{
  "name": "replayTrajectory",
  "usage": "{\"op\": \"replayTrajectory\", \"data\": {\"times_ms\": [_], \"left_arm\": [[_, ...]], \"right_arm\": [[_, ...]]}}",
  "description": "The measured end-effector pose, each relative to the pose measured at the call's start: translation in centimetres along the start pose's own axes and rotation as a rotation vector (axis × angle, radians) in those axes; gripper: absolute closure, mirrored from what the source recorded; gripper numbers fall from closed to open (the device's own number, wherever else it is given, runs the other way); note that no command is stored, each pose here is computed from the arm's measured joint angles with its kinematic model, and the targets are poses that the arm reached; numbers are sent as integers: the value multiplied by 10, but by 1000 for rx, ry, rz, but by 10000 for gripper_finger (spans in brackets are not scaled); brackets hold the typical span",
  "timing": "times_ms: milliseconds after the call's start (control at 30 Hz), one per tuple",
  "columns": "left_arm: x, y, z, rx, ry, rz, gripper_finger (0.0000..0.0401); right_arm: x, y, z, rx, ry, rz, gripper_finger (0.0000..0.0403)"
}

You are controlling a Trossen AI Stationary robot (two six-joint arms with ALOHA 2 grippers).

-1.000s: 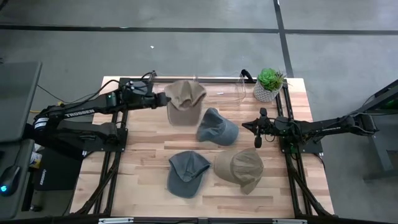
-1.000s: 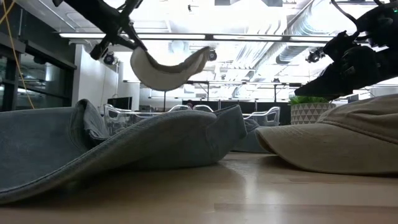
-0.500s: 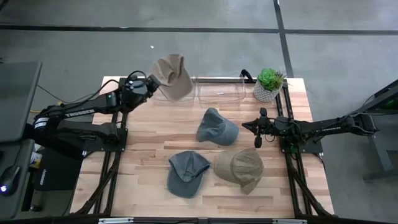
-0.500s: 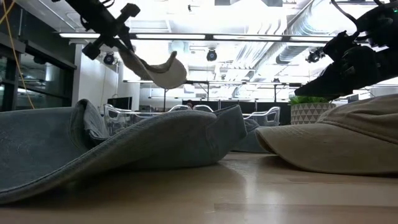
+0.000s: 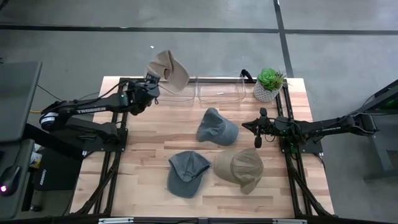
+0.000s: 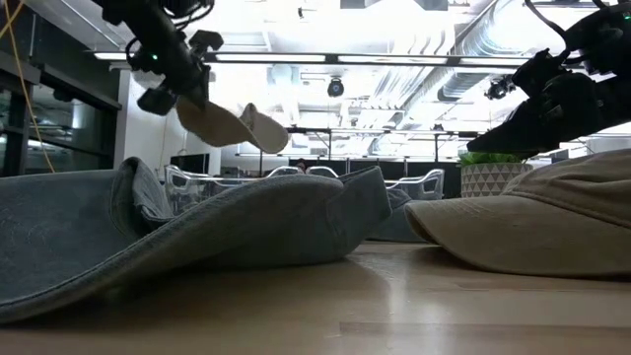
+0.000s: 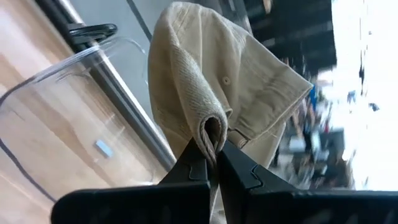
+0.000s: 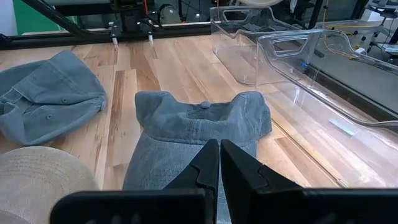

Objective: Pick & Place hat
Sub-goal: Put the top brown cap into the left transparent bin

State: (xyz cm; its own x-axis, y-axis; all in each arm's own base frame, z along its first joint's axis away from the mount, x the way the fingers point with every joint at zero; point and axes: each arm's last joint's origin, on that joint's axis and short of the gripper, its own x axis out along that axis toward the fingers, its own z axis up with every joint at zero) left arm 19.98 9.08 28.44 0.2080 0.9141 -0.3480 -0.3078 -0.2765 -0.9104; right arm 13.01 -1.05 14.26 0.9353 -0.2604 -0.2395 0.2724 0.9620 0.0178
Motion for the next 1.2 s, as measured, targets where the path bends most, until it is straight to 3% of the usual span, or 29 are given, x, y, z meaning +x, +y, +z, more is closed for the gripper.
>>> {"op": "replayTrajectory", "data": {"times_ms": [133,567,1200], "left_arm": [[8,6,-9,-109,-6,27,401],[24,32,-42,-59,-72,84,401],[38,53,-59,-29,-72,175,400]], "right_arm": [[0,0,0,0,0,0,391],[0,0,0,0,0,0,391],[0,0,0,0,0,0,391]]}}
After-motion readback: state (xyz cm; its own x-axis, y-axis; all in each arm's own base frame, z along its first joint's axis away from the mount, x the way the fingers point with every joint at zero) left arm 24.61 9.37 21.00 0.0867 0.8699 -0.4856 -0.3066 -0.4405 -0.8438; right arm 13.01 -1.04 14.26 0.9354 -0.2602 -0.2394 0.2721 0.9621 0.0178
